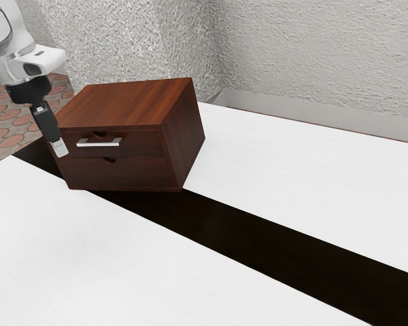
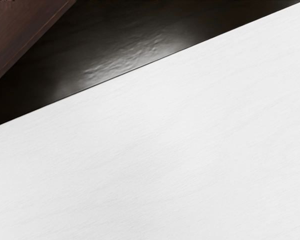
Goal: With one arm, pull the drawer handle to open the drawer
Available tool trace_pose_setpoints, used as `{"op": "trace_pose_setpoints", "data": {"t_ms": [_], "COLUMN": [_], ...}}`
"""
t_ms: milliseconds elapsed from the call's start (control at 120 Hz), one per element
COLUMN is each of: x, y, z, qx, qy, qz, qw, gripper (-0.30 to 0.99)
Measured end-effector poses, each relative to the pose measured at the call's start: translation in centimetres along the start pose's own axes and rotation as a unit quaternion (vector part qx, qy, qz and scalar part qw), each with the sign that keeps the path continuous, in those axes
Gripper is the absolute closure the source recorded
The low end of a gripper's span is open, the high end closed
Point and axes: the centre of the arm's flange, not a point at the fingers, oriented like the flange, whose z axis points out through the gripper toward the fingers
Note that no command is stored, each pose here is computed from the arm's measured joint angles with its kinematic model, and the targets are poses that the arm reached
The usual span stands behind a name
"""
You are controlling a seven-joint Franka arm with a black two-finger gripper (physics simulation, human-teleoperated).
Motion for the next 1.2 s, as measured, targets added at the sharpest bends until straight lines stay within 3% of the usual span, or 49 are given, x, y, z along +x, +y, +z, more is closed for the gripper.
{"op": "trace_pose_setpoints", "data": {"t_ms": [167, 383, 517, 733, 842, 1000, 1142, 1200], "x": [0.0, -3.7, -5.7, -8.6, -8.5, -5.5, -0.5, -0.4], "y": [0.1, 1.1, 0.3, -1.9, -1.8, 0.3, 5.4, 7.2], "z": [-0.2, -7.1, -8.7, -8.9, -9.2, -9.0, -7.8, -7.2], "qx": [0.000, 0.020, 0.024, 0.092, 0.114, 0.125, 0.125, 0.124], "qy": [0.002, 0.080, 0.102, 0.022, 0.001, -0.011, -0.025, -0.028], "qz": [0.002, 0.018, 0.005, -0.030, -0.017, 0.039, 0.135, 0.168], "qw": [1.000, 0.996, 0.995, 0.995, 0.993, 0.991, 0.983, 0.978], "gripper": [0.00, 0.00, 0.00, 0.00, 0.00, 0.00, 0.00, 0.00]}}
